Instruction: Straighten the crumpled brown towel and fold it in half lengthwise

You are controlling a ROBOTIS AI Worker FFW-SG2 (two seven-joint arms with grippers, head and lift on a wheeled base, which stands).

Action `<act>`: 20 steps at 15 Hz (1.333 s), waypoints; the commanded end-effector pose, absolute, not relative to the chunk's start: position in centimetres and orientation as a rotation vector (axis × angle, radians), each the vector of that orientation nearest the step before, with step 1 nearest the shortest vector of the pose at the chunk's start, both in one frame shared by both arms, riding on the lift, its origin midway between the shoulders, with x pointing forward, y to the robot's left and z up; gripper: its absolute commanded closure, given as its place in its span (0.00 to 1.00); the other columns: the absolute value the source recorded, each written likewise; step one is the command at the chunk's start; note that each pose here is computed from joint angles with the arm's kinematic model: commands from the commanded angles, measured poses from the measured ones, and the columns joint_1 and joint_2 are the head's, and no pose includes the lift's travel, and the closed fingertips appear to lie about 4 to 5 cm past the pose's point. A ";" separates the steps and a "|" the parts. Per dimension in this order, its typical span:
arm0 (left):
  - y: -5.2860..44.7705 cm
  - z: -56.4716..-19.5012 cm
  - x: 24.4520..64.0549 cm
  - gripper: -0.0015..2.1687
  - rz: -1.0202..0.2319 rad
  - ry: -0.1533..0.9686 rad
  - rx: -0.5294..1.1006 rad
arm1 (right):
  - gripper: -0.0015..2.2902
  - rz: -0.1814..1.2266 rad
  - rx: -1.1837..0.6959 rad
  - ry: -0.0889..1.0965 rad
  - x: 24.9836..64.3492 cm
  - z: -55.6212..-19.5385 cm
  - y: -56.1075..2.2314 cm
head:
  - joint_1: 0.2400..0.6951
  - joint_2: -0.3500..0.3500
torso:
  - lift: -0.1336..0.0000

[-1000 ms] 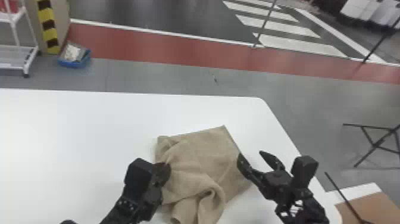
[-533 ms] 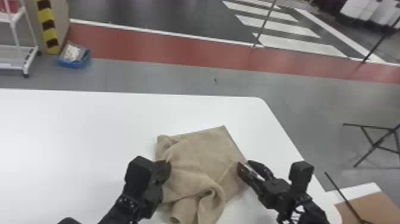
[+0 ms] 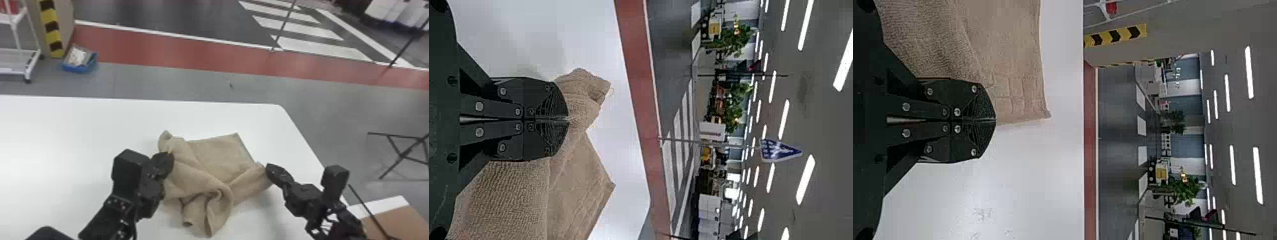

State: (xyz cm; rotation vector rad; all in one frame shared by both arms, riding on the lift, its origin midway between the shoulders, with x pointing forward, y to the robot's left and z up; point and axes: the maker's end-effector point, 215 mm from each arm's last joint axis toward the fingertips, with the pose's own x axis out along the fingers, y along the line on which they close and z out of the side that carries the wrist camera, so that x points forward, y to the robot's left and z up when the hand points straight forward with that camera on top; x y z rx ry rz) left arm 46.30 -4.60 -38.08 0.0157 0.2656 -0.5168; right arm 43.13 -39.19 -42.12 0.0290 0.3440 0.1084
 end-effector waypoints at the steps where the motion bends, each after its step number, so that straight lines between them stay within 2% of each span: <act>1: -1.9 -35.5 47.6 0.62 -0.470 0.233 -0.036 | 0.80 0.083 0.031 0.325 43.3 -40.6 -40.4 | 1.00 0.00 | 0.07; 6: 3.5 -33.1 49.8 0.62 -0.405 0.224 -0.094 | 0.80 0.026 0.041 0.250 46.3 -35.4 -42.9 | 1.00 0.00 | 0.07; 8: 4.7 -32.0 49.8 0.62 -0.400 0.220 -0.103 | 0.80 0.007 0.035 0.211 47.6 -32.6 -43.8 | 1.00 0.00 | 0.07; 11: 5.5 -31.8 48.1 0.62 -0.438 0.283 -0.083 | 0.80 0.001 -0.006 0.128 48.0 -28.0 -43.6 | 1.00 0.00 | 0.07; 13: 6.6 -32.0 48.3 0.62 -0.409 0.291 -0.022 | 0.80 -0.021 -0.021 0.121 48.3 -27.3 -44.4 | 1.00 0.00 | 0.07; 17: 4.5 -34.3 50.8 0.62 -0.418 0.309 0.013 | 0.80 -0.118 -0.071 0.140 47.6 -29.4 -48.2 | 1.00 0.00 | 0.07; 18: 3.0 -34.7 51.6 0.57 -0.426 0.299 -0.006 | 0.80 -0.122 -0.074 0.155 47.2 -30.6 -48.8 | 1.00 0.00 | 0.07; 20: 0.8 -34.5 53.2 0.16 -0.420 0.226 -0.013 | 0.80 -0.120 -0.078 0.152 46.4 -31.2 -48.6 | 1.00 0.00 | 0.07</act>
